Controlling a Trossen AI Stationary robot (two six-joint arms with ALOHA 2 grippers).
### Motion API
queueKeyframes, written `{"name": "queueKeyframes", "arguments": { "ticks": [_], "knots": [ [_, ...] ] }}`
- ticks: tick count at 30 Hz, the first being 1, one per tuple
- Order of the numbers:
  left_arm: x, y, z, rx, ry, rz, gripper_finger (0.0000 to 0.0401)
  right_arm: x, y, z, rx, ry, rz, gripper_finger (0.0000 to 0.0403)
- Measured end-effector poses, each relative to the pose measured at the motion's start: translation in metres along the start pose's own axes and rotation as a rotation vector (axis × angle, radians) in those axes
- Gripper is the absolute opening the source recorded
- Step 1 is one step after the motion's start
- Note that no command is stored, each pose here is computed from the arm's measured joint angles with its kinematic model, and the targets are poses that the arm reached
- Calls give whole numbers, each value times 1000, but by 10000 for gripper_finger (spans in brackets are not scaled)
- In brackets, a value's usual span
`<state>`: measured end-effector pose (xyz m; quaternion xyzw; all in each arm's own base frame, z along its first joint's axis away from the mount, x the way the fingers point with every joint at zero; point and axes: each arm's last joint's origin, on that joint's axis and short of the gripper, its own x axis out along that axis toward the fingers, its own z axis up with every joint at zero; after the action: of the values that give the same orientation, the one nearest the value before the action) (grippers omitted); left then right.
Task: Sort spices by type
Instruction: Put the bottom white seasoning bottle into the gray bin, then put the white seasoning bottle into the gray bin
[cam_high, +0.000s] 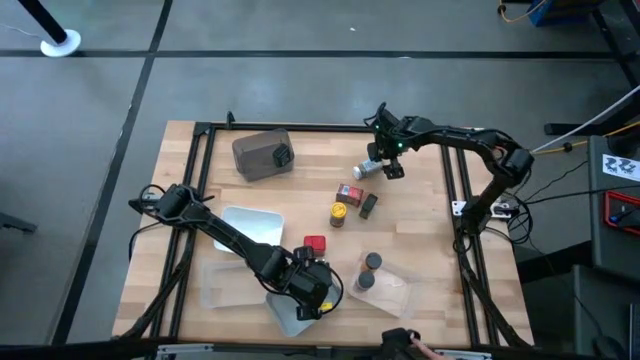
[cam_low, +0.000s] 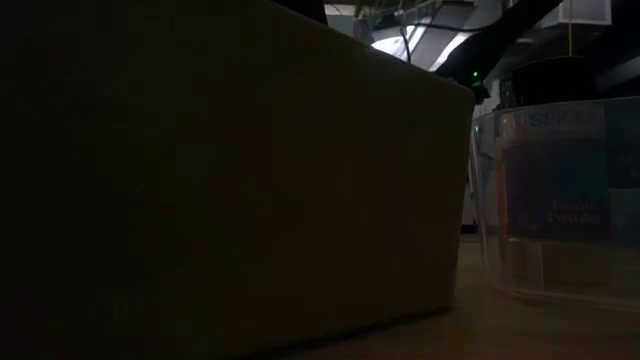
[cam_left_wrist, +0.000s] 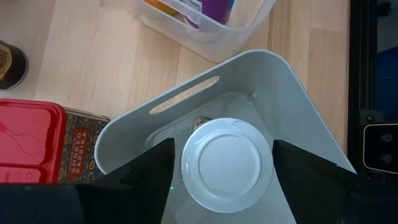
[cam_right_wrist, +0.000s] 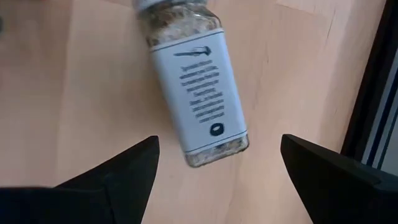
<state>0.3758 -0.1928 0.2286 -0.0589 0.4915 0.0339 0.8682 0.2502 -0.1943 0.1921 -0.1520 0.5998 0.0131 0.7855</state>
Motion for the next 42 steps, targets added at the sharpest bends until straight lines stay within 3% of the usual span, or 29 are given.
{"name": "queueKeyframes", "arguments": {
  "ticks": [14,20,26,30,36,42],
  "knots": [
    [0,0,0,-3,-1,-1,253,37,-2,2,-26,11,59,335],
    [0,0,0,-3,0,-1,253,49,-1,1,80,35,82,335],
    [-1,0,0,-20,7,-11,253,50,0,0,94,44,95,332],
    [-4,-2,4,-39,-1,-23,253,49,1,-1,95,58,113,300],
    [-10,-4,9,-36,-3,-42,253,49,3,-2,95,68,131,206],
    [-15,-3,10,-41,9,-36,253,49,4,-3,147,83,134,201]
  ]
}}
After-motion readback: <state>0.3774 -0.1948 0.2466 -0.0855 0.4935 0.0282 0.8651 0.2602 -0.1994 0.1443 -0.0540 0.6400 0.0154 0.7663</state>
